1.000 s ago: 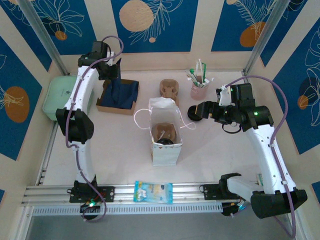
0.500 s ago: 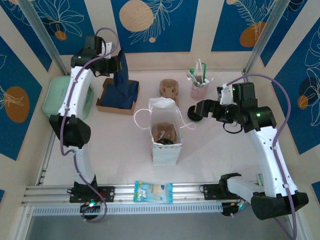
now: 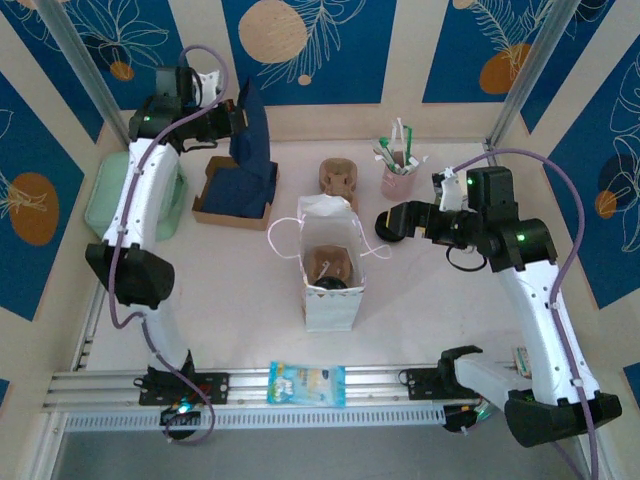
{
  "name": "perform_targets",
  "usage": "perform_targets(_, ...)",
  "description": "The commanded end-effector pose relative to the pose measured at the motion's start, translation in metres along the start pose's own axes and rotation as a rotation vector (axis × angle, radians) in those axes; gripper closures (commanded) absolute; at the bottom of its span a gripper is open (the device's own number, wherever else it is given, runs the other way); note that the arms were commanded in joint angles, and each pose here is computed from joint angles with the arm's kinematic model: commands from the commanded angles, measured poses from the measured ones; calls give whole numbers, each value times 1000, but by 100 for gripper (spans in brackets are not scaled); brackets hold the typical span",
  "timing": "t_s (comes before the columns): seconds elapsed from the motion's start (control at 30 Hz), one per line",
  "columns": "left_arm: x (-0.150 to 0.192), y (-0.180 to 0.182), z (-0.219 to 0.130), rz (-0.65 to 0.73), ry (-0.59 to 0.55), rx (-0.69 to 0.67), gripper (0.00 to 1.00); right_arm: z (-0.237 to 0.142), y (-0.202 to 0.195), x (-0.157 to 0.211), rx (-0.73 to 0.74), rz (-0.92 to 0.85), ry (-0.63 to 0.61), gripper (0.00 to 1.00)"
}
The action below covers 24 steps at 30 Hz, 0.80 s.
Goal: Pack the takeout coffee
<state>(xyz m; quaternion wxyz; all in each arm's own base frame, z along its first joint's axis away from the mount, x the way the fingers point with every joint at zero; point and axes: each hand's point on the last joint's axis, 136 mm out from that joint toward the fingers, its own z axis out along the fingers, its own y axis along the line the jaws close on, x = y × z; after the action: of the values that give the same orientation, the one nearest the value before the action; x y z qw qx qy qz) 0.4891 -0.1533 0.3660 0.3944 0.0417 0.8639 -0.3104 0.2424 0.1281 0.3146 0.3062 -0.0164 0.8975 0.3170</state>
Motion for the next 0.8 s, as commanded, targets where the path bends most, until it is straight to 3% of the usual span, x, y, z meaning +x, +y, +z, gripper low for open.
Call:
perform_targets(0.0,-14,-36,-19,14,-59,141,100,-12,24,-4,-76,-80,-30,4)
perform_targets(0.33,-28,-87,-55,-16,-140,358,100,-20,62,-1,-186,-205,-38,1)
perform_targets(0.77,-29,-126,-94,-29,-199,520,100,-26,96,-1,-295,-278,-37,1)
